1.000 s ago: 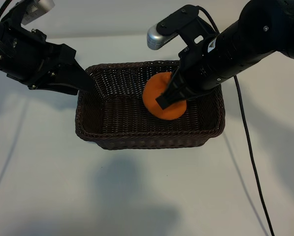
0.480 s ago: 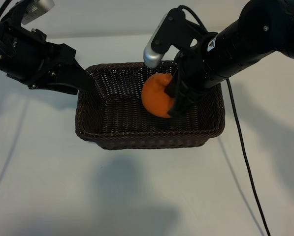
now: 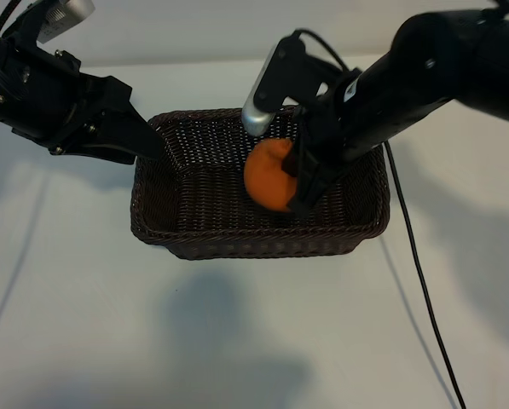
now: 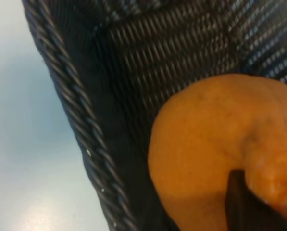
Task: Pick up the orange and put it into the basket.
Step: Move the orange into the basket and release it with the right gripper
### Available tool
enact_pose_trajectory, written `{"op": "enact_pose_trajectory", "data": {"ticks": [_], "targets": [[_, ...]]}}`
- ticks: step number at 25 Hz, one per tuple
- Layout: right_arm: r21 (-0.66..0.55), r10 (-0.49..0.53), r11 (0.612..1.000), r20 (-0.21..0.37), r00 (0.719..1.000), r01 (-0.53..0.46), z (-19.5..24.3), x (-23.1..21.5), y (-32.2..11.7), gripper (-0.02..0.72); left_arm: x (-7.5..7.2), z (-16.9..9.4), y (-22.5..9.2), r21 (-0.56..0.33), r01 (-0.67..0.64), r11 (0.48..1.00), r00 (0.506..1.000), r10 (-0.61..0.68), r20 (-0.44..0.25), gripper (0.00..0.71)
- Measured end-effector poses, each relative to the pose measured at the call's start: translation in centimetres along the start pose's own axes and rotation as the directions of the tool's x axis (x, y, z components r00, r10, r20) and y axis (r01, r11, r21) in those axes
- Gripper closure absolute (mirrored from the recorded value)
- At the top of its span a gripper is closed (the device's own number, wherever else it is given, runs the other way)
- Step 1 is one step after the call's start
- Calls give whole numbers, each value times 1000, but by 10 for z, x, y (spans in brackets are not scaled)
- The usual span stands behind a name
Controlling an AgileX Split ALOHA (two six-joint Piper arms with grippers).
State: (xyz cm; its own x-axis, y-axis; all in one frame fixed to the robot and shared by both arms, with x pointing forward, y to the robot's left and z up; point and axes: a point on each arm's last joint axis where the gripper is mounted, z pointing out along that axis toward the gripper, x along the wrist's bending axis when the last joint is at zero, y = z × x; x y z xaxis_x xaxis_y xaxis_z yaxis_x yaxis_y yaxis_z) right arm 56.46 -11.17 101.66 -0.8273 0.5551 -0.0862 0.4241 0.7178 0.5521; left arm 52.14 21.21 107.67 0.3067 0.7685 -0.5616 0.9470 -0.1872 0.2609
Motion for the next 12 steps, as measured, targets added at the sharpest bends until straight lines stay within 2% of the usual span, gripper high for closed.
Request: {"op": "enact_pose_trajectory", "data": {"ticks": [12], "targets": [[27, 11, 1000, 11, 1000, -11, 35, -6, -8, 660, 0, 0, 0, 0, 0, 1000, 1000, 0, 0, 256]]}}
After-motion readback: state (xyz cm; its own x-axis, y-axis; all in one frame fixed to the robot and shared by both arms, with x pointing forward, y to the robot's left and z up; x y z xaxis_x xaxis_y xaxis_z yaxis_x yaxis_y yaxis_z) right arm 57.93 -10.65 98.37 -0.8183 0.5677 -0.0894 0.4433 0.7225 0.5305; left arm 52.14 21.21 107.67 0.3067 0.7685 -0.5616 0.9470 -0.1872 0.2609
